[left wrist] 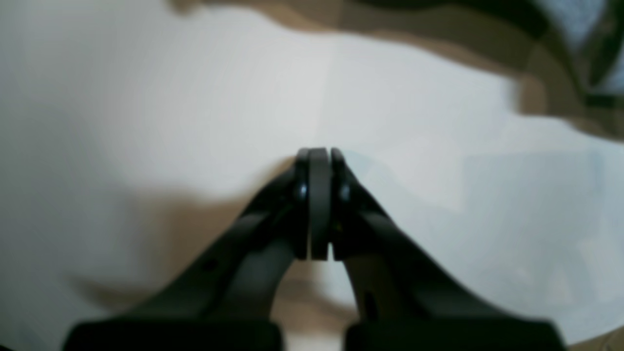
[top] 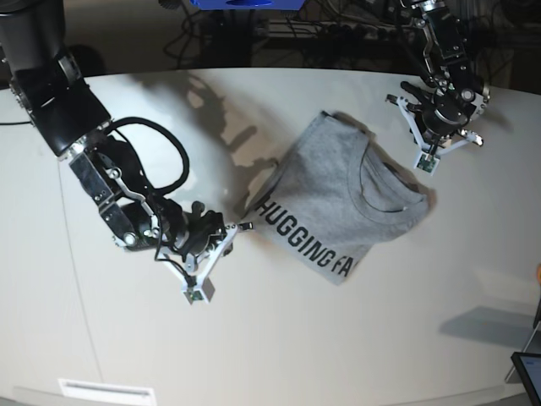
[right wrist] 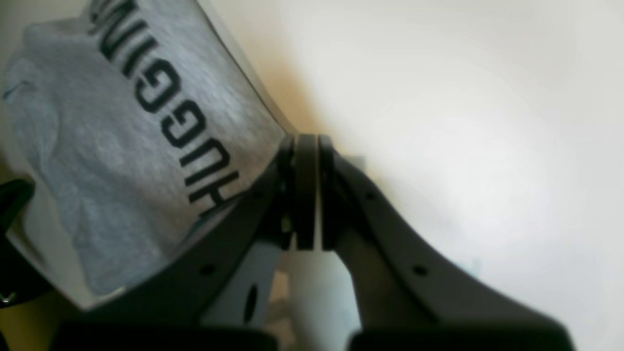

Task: Fold the T-shirt properly
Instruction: 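Grasp the flipped bundle's corners with both grippers and rotate it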

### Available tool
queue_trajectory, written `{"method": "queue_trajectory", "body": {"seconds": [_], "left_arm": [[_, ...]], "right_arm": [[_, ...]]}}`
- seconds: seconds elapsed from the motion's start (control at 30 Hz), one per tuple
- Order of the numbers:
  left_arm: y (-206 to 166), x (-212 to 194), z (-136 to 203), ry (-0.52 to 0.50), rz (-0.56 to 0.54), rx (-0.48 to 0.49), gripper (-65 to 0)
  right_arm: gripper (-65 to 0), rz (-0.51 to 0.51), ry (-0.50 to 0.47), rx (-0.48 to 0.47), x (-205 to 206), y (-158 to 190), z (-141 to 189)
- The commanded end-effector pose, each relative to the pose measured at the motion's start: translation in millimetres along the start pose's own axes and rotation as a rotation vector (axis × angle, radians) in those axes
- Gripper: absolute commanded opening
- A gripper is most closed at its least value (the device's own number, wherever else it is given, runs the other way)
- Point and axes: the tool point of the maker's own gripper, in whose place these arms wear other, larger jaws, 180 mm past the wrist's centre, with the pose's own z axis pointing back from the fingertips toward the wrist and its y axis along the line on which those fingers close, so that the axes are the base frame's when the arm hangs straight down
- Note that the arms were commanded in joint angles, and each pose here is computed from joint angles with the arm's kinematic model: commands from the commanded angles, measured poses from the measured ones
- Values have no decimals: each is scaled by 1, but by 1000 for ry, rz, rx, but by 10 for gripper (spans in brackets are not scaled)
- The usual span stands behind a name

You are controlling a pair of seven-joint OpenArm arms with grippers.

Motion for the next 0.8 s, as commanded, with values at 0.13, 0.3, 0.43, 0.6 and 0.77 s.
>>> {"method": "queue_trajectory", "body": {"seconds": [0.13, 0.3, 0.43, 0.6, 0.77], "left_arm": [[16, 13, -5, -23, 18, 27, -650], [21, 29, -11, -48, 27, 29, -650], [23, 38, -22, -54, 48, 12, -650], [28, 54, -35, -66, 77, -6, -650], [24, 83, -47, -94, 57, -43, -650]], "right_arm": [[-638, 138, -15, -14, 7, 4, -15], [-638, 254, 32, -47, -12, 18, -35], [-638, 283, 58, -25, -26, 31, -39], [-638, 276, 101, -11, -51, 34, -42], [-638, 260, 144, -7, -76, 32, -44]]}}
